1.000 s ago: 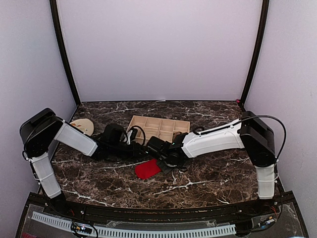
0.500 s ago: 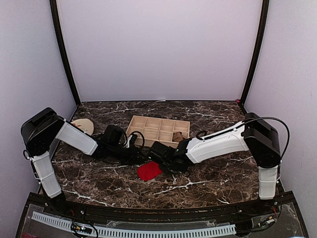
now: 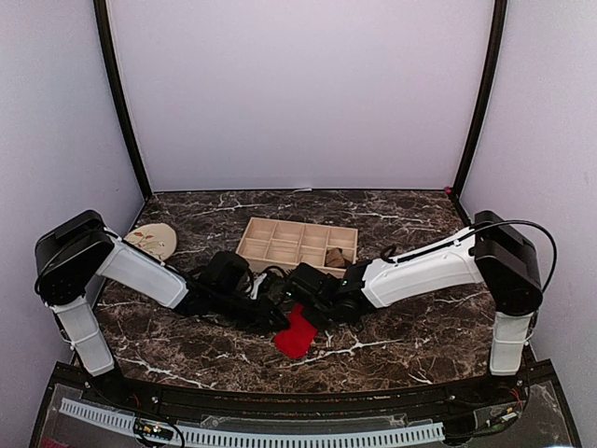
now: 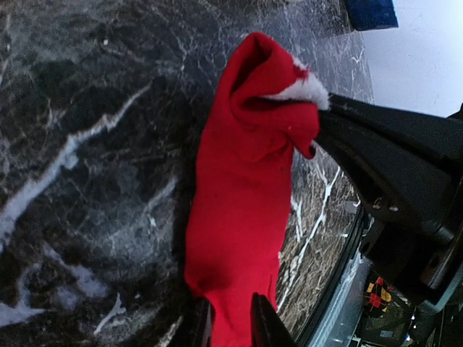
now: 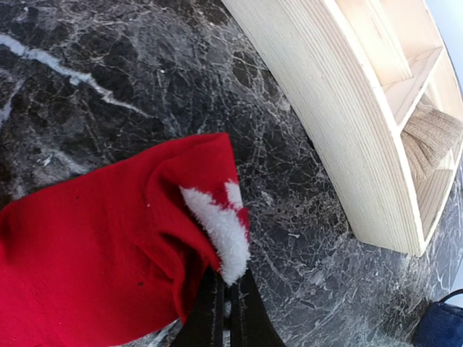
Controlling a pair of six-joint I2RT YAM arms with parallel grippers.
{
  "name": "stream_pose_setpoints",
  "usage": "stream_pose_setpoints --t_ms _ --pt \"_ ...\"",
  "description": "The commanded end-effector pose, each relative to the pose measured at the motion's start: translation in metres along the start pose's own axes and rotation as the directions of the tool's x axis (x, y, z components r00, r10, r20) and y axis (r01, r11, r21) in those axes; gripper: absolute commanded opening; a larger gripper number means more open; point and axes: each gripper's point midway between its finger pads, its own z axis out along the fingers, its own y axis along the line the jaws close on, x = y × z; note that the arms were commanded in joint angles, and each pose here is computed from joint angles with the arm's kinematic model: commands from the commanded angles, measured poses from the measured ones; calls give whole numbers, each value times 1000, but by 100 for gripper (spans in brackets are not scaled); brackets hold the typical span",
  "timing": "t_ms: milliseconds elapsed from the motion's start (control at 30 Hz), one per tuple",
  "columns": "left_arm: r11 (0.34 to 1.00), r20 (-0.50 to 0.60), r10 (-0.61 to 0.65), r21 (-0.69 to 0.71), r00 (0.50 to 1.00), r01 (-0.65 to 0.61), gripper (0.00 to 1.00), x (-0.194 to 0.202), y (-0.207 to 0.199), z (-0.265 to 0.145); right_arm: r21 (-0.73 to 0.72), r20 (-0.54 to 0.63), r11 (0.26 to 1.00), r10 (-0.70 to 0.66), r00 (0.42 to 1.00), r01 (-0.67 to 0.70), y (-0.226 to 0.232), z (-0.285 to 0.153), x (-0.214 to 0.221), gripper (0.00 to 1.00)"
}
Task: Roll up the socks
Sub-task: Roll the sock at the center of the board.
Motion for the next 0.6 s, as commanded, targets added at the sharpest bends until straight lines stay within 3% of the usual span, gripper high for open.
stream_pose_setpoints --t_ms 0,200,367,567 --pt "999 -60 -10 -50 998 7 22 30 13 3 -28 62 1000 1 998 1 0 -11 -13 0" --pt "998 -43 -62 -35 997 61 21 43 12 -1 -21 76 999 -37 996 38 -2 -12 -9 0" --pt "996 31 -77 -41 997 78 23 24 0 -19 -7 81 999 -51 995 52 -5 -12 -1 0" --pt "977 151 -212 37 966 209 23 -5 5 -49 -6 87 999 -46 995 47 -6 -11 5 0"
